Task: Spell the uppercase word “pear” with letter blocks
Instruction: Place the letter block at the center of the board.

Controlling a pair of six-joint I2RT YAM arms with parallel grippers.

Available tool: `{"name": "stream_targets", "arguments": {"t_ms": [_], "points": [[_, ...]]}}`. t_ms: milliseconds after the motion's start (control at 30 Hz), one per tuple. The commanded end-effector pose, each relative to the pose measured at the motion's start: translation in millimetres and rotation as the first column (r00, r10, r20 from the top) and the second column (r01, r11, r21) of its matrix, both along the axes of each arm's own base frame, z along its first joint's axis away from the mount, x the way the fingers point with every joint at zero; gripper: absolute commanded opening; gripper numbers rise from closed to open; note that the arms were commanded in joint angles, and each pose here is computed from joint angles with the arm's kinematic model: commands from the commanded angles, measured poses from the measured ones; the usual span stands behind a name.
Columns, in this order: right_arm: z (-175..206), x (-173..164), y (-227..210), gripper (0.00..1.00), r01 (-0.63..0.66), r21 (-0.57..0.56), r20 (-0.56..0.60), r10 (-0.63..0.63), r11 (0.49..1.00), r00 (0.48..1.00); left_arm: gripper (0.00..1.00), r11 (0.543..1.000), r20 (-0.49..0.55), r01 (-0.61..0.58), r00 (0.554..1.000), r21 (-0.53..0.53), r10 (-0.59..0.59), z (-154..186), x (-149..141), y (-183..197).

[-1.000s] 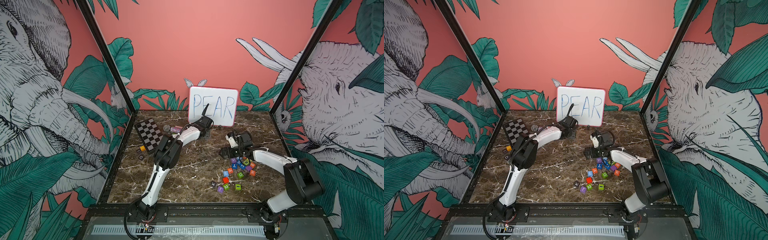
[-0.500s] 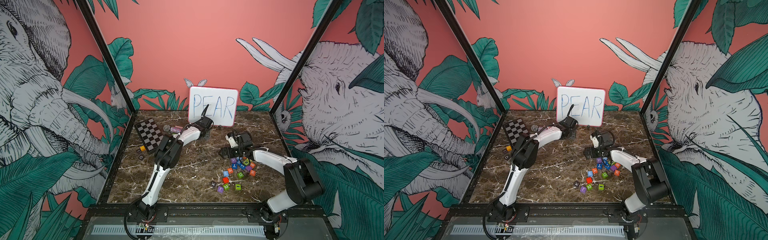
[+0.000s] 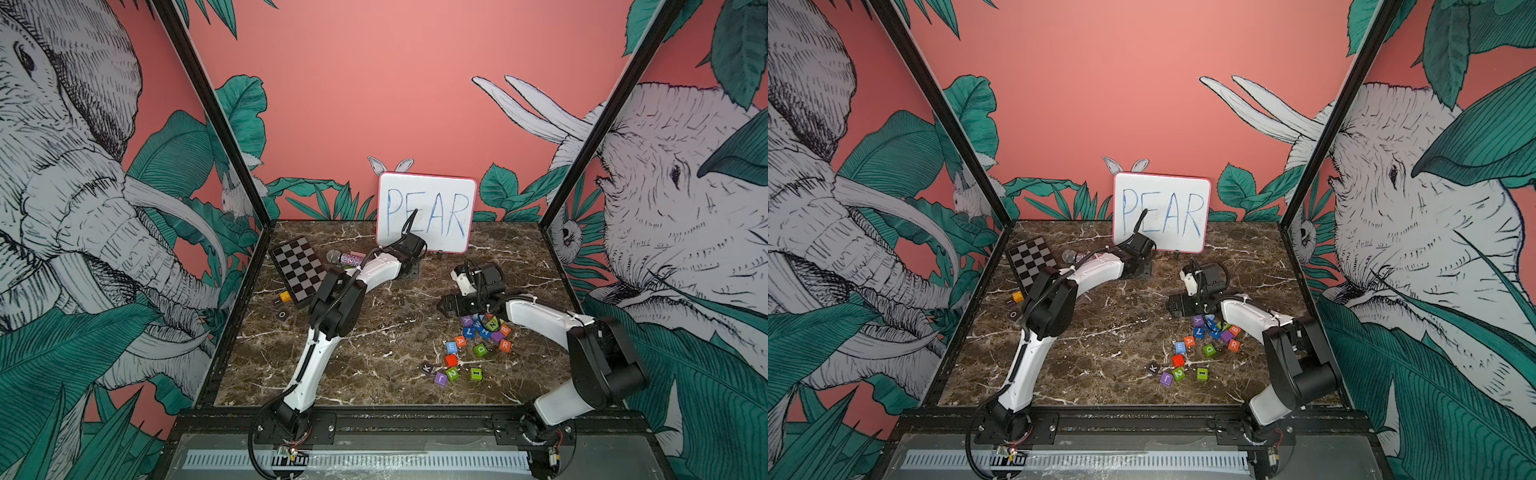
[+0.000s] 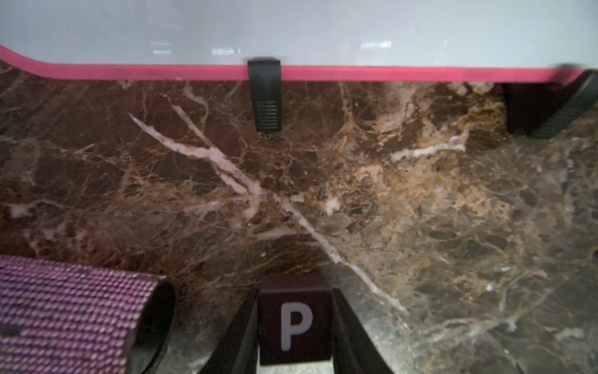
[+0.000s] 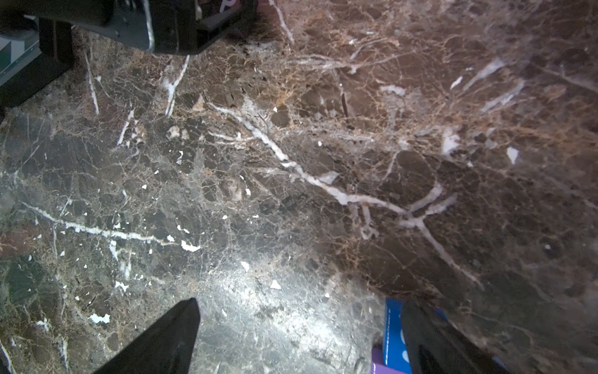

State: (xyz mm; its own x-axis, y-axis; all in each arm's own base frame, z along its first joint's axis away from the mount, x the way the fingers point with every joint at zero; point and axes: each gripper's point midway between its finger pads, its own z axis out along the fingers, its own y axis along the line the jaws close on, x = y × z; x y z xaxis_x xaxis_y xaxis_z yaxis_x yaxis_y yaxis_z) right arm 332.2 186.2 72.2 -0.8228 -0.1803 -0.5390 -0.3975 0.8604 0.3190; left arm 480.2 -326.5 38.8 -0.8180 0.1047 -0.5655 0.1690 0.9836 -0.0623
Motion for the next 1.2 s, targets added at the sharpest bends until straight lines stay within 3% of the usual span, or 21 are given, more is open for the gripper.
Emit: {"name": "stream_targets", "arguments": {"t_ms": [0,500,700,833,933,1067,1167], "points": [[6.7,7.9,4.3,0.99,0.000,0.022,0.021,0.000,1.000,1.000,0.37,1.000,-0.014,-0.025,1.000,0.001,0.025,-2.1,-0.7,1.9],[9.0,6.7,4.6,0.99,-0.003,0.026,0.020,0.002,1.000,1.000,0.43,1.000,-0.003,-0.020,1.000,-0.018,0.020,8.6,0.2,-0.8],[12.7,3.6,-1.0,0.99,0.014,0.000,0.009,-0.014,1.000,1.000,0.62,0.999,0.068,-0.022,0.997,-0.032,0.025,43.7,-1.6,0.9],[19.9,-5.0,-10.0,0.99,0.049,-0.030,-0.028,-0.049,0.998,0.998,0.69,0.998,0.109,0.001,0.994,-0.067,0.007,71.6,-8.3,-4.4],[20.5,-24.1,-21.5,0.99,0.095,-0.096,-0.092,-0.104,0.991,0.990,0.73,0.996,0.124,0.010,0.992,-0.084,0.000,85.4,-20.1,-1.6],[20.3,-59.9,-32.5,0.92,0.169,-0.193,-0.205,-0.209,0.966,0.956,0.77,0.992,0.100,0.060,0.994,-0.109,-0.049,88.9,-63.2,-12.1],[19.1,-85.6,-26.5,0.86,0.169,-0.258,-0.220,-0.229,0.951,0.948,0.81,0.989,0.070,0.086,0.994,-0.117,-0.078,87.1,-93.5,-9.7]]}}
